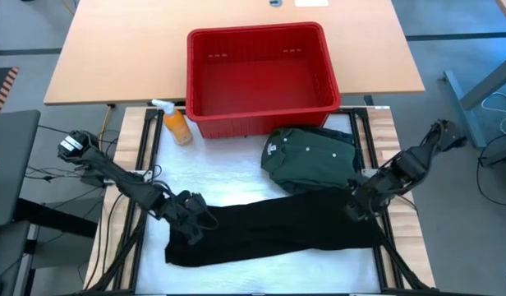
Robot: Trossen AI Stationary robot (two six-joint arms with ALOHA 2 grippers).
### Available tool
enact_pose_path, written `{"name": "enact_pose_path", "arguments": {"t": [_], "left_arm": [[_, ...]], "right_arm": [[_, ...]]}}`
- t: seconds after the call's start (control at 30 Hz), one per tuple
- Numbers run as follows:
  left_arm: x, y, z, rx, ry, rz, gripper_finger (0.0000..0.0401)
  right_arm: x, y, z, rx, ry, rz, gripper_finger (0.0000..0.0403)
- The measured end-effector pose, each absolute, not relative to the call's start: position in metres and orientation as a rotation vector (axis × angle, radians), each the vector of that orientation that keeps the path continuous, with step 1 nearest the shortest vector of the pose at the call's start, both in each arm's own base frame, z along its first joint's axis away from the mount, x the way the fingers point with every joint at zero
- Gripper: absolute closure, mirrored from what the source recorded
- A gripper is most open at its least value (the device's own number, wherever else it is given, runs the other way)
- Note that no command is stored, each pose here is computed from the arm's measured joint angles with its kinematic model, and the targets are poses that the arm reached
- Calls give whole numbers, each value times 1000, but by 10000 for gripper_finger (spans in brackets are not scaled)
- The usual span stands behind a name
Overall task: Fold laundry
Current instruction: Fold the black shirt
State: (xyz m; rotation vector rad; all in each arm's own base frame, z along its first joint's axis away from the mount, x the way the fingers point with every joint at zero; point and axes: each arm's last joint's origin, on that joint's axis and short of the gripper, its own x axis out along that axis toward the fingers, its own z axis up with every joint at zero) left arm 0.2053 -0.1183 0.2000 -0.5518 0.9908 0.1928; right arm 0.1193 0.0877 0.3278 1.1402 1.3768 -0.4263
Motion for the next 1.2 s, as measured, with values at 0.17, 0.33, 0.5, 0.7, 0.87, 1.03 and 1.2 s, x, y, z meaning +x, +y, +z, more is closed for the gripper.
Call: {"name": "enact_pose_path", "arguments": {"t": [0.17, 0.33, 0.5, 0.7, 0.87, 1.03, 1.2], "left_arm": [[211, -116, 202, -519, 965, 141, 246], [236, -118, 201, -435, 825, 21, 246], [281, -108, 170, -418, 743, -67, 246], [344, -95, 132, -438, 691, -135, 246], [409, -107, 111, -438, 693, -253, 246], [476, -124, 98, -418, 682, -272, 246], [528, -132, 112, -370, 685, -306, 246]], "right_arm": [[155, 103, 332, 1135, 1303, -292, 375], [186, 110, 339, 1092, 1254, -245, 375], [210, 112, 358, 1055, 1193, -167, 368], [217, 104, 396, 1065, 1139, -118, 375], [205, 95, 429, 1103, 1105, -110, 373], [187, 90, 452, 1126, 1112, -115, 374], [170, 87, 470, 1147, 1121, -115, 373]]}}
